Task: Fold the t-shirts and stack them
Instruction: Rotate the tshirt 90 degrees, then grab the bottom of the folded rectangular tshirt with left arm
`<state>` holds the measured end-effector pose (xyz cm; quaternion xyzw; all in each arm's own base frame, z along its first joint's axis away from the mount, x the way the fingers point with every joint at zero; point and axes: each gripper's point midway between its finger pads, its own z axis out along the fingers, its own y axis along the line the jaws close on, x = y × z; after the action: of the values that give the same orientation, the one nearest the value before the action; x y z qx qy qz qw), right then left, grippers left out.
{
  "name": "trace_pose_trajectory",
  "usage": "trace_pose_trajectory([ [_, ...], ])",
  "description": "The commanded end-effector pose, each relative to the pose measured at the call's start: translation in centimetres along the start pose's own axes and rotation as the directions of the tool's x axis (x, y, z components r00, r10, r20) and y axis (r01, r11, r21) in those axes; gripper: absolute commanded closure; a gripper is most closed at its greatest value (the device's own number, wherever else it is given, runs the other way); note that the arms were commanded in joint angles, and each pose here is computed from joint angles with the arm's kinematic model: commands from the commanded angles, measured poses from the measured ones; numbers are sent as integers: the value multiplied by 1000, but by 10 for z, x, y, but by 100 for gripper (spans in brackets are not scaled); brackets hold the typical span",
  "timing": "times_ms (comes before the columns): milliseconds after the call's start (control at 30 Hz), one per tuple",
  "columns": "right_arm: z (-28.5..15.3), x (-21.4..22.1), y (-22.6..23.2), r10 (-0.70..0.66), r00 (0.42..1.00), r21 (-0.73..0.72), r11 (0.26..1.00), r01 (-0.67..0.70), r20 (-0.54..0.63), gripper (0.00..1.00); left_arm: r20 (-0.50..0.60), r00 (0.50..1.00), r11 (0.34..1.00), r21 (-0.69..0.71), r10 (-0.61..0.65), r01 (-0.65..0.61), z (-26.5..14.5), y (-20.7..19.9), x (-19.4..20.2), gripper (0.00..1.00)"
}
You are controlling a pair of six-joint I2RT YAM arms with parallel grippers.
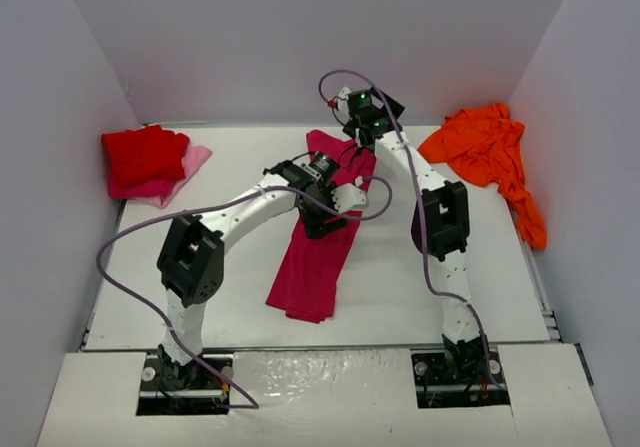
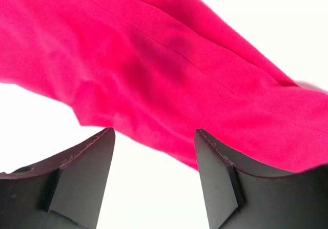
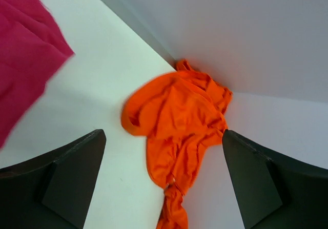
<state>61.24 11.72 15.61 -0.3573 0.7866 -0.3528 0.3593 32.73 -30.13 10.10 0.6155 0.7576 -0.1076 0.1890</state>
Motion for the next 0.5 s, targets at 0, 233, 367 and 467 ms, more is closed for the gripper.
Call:
trace_pose_trajectory([
  [0,-77,16,-112,211,973,139,965,-223,92,6,22,997,995,49,80,-81,-64,-43,6,40],
  [233,-119,103,-156,359,930,144,919,-366,74,3,-141,975,974,170,171,-147,-63,-126,96,38],
  [367,-141,137,-173,426,901,144,889,-434,85,3,-187,968,975,178,169,-136,-39,-149,123,37],
  [467,-153,153,-166,432,899,137,889,-438,70,3,-179,962,975,121,206,-186,-20,-150,120,34],
])
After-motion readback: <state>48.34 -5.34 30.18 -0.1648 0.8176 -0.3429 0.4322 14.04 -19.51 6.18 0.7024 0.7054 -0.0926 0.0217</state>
